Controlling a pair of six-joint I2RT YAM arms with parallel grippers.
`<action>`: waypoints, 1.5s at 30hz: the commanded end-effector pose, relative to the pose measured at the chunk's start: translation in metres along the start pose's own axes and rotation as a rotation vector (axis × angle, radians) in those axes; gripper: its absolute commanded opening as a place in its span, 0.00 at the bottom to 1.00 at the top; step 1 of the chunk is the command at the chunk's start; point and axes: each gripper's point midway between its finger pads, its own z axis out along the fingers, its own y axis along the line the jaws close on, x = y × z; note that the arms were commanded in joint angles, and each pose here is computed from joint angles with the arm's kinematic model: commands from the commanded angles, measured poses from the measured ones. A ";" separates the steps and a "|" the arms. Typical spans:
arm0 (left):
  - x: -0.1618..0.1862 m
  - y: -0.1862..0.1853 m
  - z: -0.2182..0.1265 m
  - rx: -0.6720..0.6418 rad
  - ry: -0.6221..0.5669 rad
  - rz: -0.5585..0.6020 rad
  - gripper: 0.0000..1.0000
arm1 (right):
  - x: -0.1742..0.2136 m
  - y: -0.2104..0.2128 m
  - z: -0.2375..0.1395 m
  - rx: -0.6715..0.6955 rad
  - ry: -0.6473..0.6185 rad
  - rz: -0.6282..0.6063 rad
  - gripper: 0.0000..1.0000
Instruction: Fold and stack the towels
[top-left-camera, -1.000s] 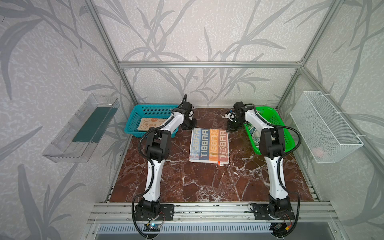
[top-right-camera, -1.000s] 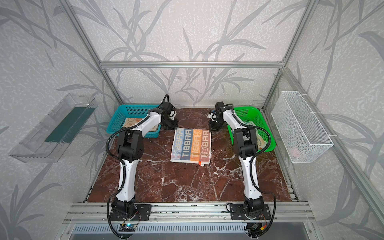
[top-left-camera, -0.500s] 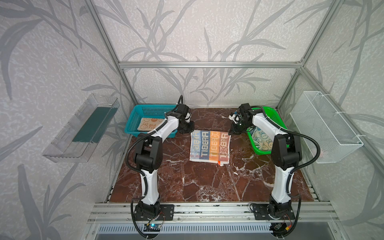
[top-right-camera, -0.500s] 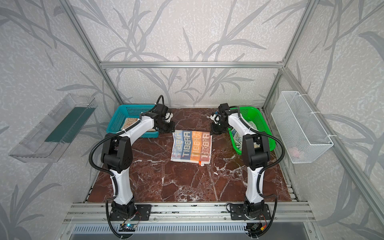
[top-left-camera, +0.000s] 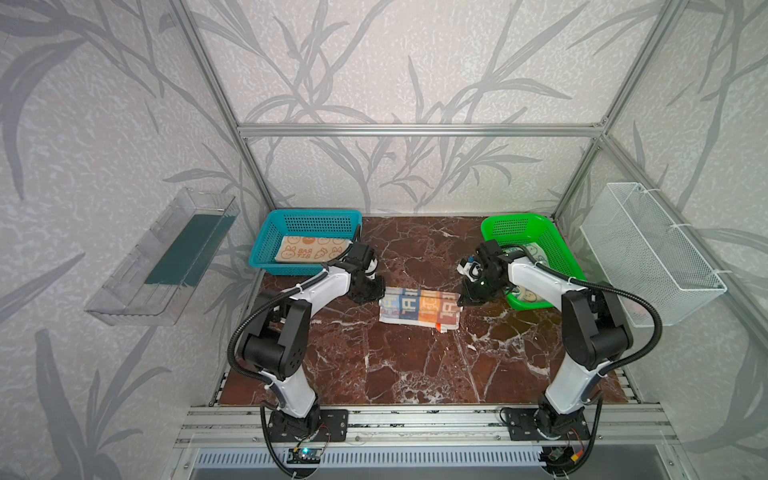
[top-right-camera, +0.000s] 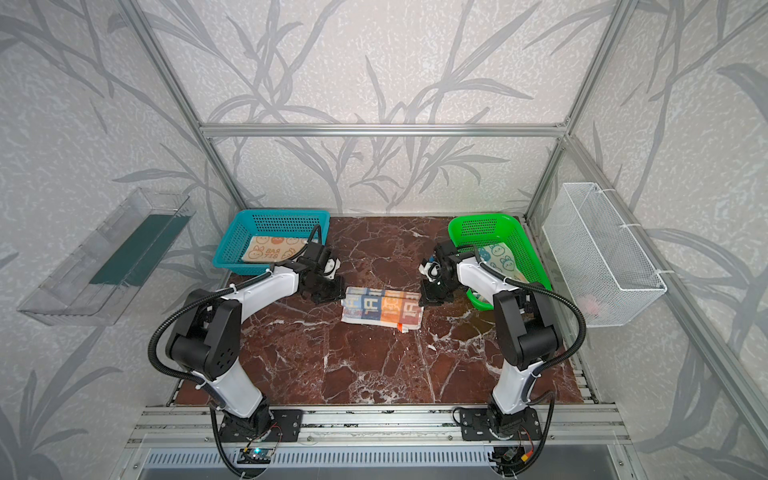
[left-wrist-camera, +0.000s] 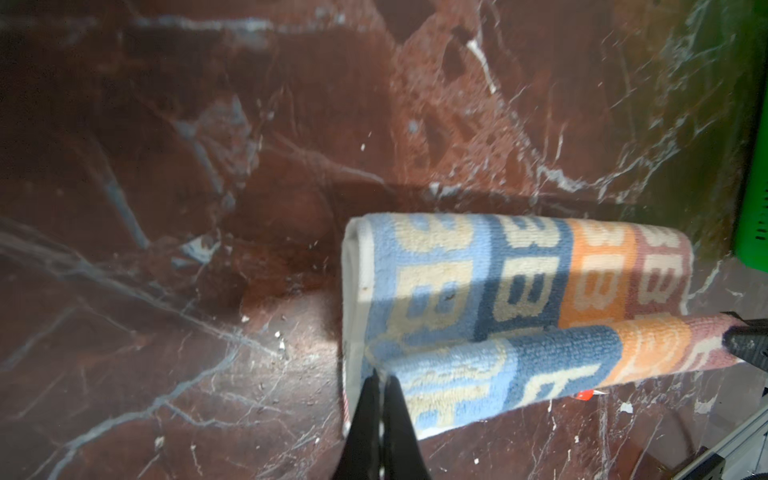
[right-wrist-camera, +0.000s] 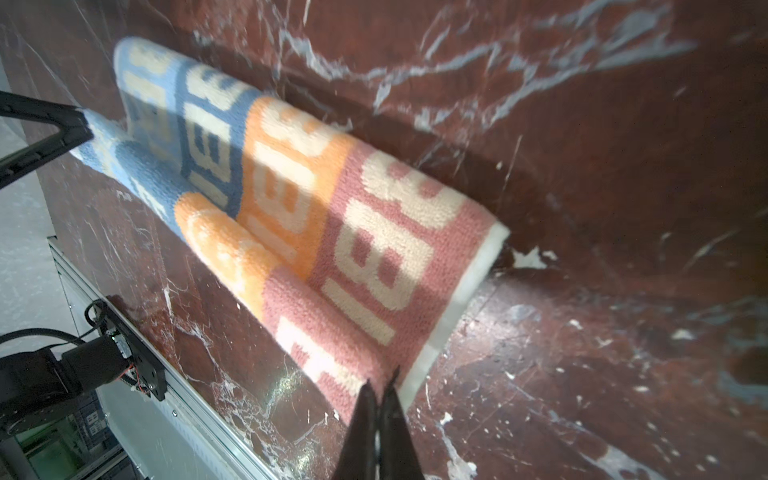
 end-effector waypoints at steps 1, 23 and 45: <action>-0.009 0.006 -0.004 -0.017 -0.067 -0.019 0.00 | 0.008 -0.003 0.007 0.026 -0.002 0.019 0.00; -0.093 -0.022 -0.026 -0.037 -0.156 0.050 0.00 | -0.066 -0.006 -0.027 0.048 -0.073 0.016 0.00; -0.099 -0.008 0.007 -0.011 -0.117 -0.006 0.00 | -0.078 -0.016 -0.014 -0.024 -0.071 0.067 0.00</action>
